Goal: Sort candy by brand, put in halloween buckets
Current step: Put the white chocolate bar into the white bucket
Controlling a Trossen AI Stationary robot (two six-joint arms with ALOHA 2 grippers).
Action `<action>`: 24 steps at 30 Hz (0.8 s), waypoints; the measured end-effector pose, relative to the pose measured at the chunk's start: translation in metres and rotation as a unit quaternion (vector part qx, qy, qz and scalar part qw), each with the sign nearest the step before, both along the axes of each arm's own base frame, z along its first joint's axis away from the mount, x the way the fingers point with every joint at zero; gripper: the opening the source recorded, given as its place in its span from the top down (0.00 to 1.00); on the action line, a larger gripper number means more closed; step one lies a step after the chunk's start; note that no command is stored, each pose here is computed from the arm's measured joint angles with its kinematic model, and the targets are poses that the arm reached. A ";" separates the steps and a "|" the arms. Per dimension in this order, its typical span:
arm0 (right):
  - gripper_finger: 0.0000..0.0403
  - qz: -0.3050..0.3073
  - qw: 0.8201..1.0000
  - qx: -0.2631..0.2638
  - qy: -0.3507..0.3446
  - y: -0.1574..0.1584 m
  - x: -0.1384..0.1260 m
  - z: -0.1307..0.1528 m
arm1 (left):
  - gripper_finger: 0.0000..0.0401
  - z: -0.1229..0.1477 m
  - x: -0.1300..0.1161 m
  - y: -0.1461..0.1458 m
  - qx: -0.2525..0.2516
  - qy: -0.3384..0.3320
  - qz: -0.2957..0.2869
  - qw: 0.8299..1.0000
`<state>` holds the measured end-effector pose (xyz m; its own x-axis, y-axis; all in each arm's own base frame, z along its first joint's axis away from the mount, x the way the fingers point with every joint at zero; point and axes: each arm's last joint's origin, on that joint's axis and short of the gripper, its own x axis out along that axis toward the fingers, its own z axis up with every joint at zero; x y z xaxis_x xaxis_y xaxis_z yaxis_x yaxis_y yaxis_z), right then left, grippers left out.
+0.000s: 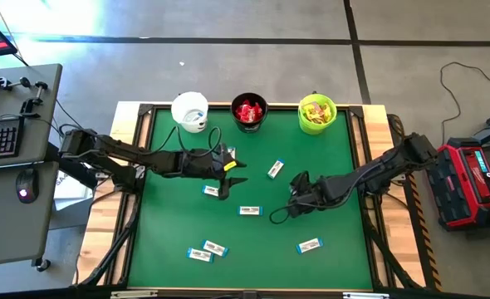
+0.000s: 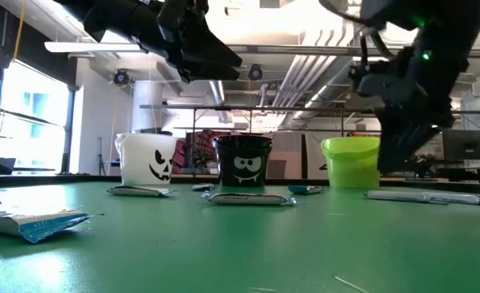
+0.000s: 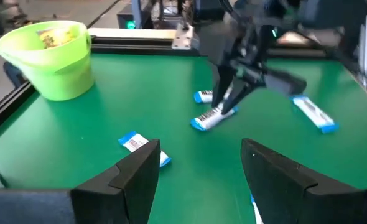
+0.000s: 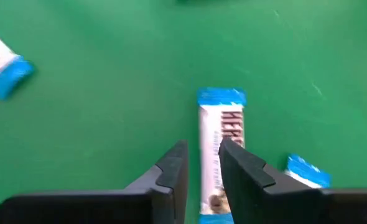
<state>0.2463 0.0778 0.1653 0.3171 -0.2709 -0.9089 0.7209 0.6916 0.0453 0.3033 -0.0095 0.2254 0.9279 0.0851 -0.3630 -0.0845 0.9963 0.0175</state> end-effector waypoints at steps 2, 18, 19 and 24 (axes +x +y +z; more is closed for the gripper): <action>0.80 0.010 1.000 -0.006 -0.009 0.001 0.004 0.005 | 0.46 -0.001 -0.001 -0.002 0.017 0.010 -0.017 1.000; 0.63 0.302 0.939 -0.130 0.104 0.043 -0.026 0.008 | 0.46 -0.008 -0.005 -0.020 0.041 0.046 -0.055 0.997; 0.63 0.320 0.930 -0.146 0.108 0.047 -0.028 0.007 | 0.46 -0.008 -0.005 -0.021 0.042 0.047 -0.056 0.996; 0.65 0.365 0.899 -0.192 0.149 0.055 -0.031 -0.007 | 0.46 -0.008 -0.005 -0.021 0.041 0.047 -0.055 0.997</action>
<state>0.2149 0.1332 0.1587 0.2965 -0.4018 -0.8664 0.0106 0.9085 -0.4177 0.2984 -0.0306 0.2175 0.8953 0.0165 -0.4451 0.0319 0.9944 0.1010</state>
